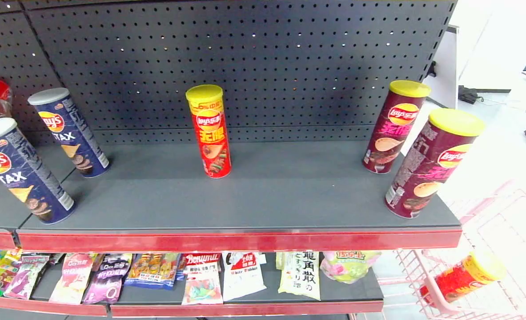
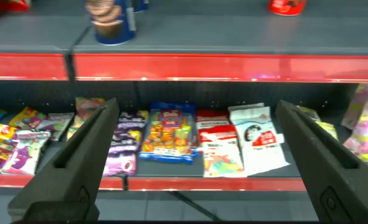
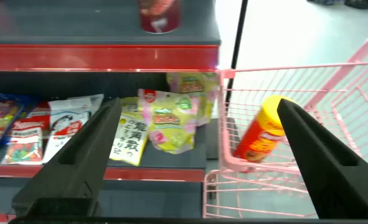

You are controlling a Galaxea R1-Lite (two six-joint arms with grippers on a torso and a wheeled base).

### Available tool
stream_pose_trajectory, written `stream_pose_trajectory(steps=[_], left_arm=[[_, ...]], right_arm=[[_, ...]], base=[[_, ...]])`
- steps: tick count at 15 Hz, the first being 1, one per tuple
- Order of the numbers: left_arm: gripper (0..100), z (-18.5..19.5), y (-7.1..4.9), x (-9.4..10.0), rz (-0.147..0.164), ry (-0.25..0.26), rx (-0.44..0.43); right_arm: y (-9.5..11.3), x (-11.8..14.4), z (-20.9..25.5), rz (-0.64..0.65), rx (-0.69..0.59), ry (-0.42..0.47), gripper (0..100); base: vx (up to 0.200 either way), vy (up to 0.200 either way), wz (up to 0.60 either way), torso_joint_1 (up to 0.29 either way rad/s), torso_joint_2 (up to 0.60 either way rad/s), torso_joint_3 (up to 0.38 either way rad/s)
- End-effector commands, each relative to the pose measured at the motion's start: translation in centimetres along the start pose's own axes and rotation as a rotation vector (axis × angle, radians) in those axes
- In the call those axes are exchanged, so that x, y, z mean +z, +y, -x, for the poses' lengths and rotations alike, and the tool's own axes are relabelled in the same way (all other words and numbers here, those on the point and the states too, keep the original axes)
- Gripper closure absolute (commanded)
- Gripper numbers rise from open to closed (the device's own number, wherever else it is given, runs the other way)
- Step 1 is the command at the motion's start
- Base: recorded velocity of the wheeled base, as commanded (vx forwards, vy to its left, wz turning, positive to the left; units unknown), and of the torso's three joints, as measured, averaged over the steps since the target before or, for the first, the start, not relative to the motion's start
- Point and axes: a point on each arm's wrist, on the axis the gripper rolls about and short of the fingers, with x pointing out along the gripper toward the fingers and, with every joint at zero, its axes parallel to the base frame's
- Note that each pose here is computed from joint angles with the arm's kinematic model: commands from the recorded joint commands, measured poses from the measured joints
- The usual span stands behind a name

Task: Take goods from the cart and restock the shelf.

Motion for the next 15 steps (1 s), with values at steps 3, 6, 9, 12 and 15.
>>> stream_pose_trajectory(steps=[3, 6, 9, 12, 15], left_arm=[[0, -0.01, 0.00, 0.00, 0.001, 0.001, 0.001], [0, -0.01, 0.00, 0.00, 0.001, 0.001, 0.001], [0, -0.01, 0.00, 0.00, 0.002, 0.001, 0.001], [0, -0.01, 0.00, 0.00, 0.002, 0.001, 0.001], [0, -0.01, 0.00, 0.00, 0.002, 0.001, 0.001]], right_arm=[[0.00, 0.00, -0.01, 0.000, 0.000, 0.002, 0], [0.00, 0.00, 0.00, -0.001, -0.001, 0.000, 0], [0.00, 0.00, -0.01, -0.006, -0.001, 0.002, 0], [-0.01, 0.00, 0.00, -0.004, -0.003, 0.000, 0], [-0.01, 0.00, -0.01, -0.004, -0.003, 0.002, 0]], base=[[0.000, -0.200, 0.00, -0.001, 0.00, 0.002], [0.000, -0.133, 0.00, 0.003, 0.00, -0.002], [0.000, 0.000, -0.20, -0.001, 0.00, -0.001], [0.000, 0.000, -0.60, 0.001, 0.00, 0.001], [0.000, 0.000, -0.60, 0.009, 0.01, 0.004]])
